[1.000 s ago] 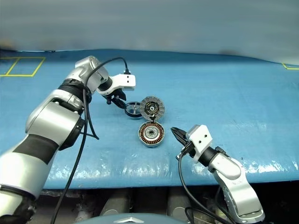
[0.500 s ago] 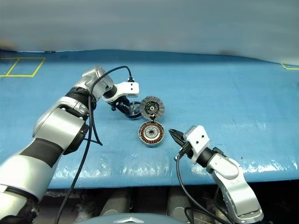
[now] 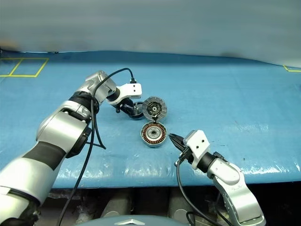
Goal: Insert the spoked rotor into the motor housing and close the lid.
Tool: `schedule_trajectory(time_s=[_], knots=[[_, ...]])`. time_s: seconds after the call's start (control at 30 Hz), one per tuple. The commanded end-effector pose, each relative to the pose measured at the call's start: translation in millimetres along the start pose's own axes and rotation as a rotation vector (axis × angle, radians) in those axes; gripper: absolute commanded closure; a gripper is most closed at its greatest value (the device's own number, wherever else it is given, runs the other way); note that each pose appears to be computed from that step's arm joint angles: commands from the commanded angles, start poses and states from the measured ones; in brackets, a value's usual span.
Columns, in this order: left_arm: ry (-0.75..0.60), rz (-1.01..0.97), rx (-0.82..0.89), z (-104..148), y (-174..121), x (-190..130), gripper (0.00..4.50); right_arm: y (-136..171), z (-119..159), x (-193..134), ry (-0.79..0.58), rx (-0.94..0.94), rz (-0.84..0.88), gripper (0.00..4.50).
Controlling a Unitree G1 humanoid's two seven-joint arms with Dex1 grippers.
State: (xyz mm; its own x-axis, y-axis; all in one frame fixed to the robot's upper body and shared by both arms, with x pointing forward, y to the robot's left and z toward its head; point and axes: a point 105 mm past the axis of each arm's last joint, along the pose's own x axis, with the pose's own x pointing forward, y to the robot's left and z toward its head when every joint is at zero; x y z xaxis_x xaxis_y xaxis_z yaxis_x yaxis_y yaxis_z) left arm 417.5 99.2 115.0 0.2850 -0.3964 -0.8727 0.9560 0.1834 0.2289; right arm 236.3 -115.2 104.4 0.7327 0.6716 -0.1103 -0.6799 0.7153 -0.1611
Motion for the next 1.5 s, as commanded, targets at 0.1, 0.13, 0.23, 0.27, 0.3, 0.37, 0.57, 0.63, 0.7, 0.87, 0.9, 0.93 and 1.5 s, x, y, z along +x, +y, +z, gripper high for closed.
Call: schedule_trajectory(time_s=[0.1, 0.13, 0.23, 0.27, 0.3, 0.37, 0.57, 0.63, 0.7, 0.87, 0.9, 0.93, 1.5], knots=[[-0.049, -0.016, -0.062, 3, -1, -2, 2.3, 3, 11, 0, -0.037, -0.028, 0.008, 4.5], [-0.043, -0.021, -0.066, 2, -1, -2, 2.3, 4, 11, 1, -0.037, -0.029, 0.009, 4.5], [-0.05, -0.043, -0.096, 1, -5, 2, 2.3, 4, 11, 2, -0.04, -0.034, 0.009, 4.5], [-0.05, -0.05, -0.105, 0, -7, 4, 2.3, 4, 11, 2, -0.041, -0.034, 0.007, 4.5], [-0.046, -0.057, -0.11, -1, -8, 5, 2.3, 4, 11, 2, -0.042, -0.034, 0.006, 4.5], [-0.027, -0.07, -0.113, -5, -11, 8, 2.3, 4, 10, 2, -0.039, -0.035, 0.003, 4.5], [-0.01, -0.069, -0.135, -14, -12, 9, 2.3, 4, 8, 1, -0.033, -0.036, 0.0, 4.5], [-0.009, -0.061, -0.131, -13, -8, 4, 2.3, 4, 7, 1, -0.031, -0.036, 0.0, 4.5], [0.001, -0.035, -0.113, -14, -3, -2, 2.3, 3, 7, 2, -0.03, -0.038, 0.002, 4.5], [0.0, 0.013, -0.083, -12, 3, -5, 2.3, 5, 7, 4, -0.038, -0.044, 0.01, 4.5], [-0.007, 0.016, -0.084, -11, 3, -4, 2.3, 6, 7, 4, -0.038, -0.044, 0.012, 4.5], [-0.011, 0.016, -0.084, -10, 3, -2, 2.3, 6, 7, 4, -0.038, -0.045, 0.013, 4.5], [0.007, 0.042, 0.023, -14, 3, 2, 3.47, -1, 6, 1, -0.034, -0.046, -0.022, 4.5]])
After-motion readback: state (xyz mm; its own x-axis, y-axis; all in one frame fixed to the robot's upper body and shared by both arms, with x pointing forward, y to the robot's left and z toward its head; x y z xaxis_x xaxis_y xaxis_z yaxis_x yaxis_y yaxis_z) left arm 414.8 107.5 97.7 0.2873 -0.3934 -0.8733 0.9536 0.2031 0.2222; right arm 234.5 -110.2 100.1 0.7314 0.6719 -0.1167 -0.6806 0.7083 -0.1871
